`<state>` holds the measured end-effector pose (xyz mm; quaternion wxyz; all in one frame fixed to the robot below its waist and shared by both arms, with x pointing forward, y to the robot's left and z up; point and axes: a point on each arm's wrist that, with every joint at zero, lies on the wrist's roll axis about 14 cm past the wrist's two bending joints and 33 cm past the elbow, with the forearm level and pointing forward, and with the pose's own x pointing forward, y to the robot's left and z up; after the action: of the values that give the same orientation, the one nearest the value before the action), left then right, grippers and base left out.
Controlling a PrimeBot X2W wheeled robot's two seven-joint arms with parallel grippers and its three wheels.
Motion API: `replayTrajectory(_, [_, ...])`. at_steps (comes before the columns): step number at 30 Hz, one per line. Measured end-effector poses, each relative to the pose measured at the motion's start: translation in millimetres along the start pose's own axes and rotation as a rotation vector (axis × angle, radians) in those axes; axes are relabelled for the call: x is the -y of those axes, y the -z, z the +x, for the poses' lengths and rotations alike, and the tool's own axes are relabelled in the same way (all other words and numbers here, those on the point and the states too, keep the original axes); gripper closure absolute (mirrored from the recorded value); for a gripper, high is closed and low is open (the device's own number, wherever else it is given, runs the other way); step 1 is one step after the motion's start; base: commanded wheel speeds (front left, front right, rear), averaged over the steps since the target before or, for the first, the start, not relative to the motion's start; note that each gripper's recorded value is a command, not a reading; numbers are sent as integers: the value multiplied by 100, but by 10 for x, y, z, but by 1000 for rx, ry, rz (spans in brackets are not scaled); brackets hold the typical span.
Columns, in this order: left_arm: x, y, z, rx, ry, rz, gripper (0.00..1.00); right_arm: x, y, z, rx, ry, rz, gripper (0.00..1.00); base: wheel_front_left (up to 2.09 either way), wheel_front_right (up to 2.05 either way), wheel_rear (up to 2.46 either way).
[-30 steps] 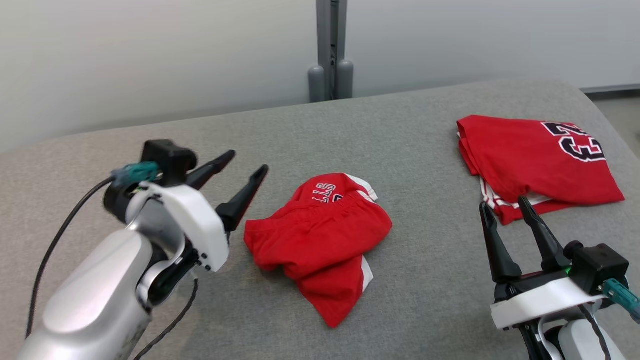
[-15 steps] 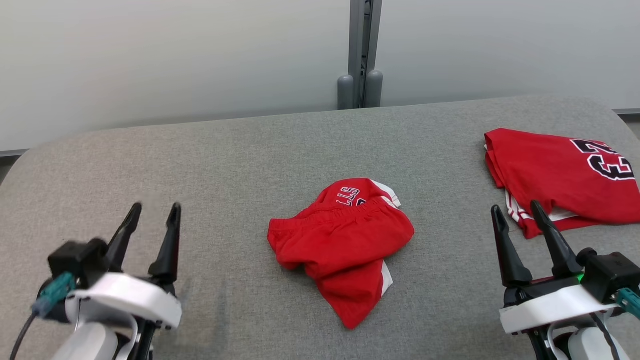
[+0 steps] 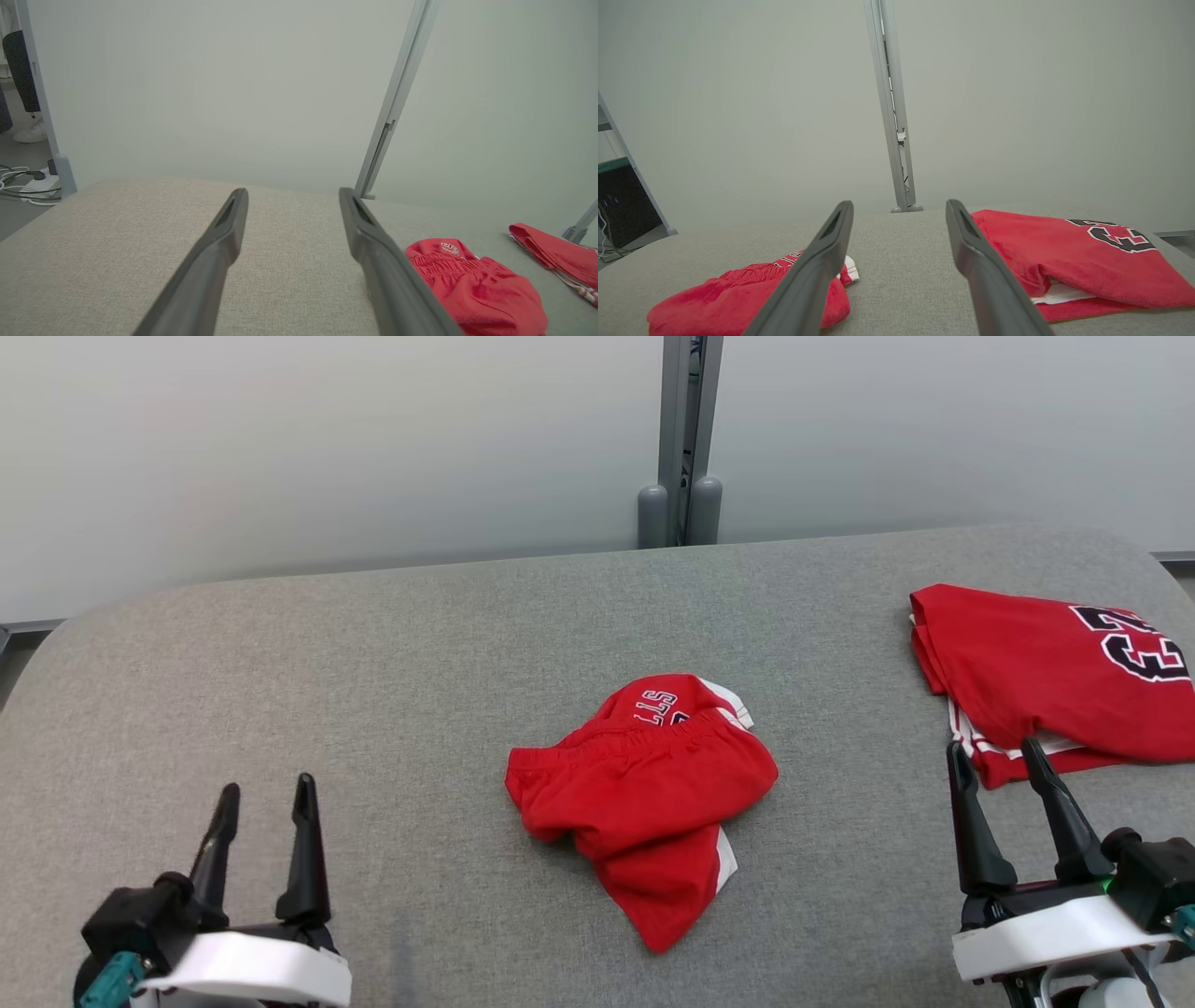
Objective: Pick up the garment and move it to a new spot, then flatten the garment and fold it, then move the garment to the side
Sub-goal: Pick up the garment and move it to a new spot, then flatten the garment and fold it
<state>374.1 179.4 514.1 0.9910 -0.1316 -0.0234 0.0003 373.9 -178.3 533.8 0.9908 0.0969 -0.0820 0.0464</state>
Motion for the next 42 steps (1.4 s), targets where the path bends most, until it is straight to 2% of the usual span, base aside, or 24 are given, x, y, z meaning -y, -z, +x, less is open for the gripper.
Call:
replayTrajectory(29, [31,55,-60,30,18,1,0,-54,-4,-17,-1,-19,-7,0,0,0,0])
replayTrajectory(36, [71,79,-62,27,33,1,0,-315,216,138,-78,-119,49,0,0,0,0])
replayTrajectory(42, [-8,100,-96,23,5,-4,0,-497,569,436,-274,-198,86,0,0,0,0])
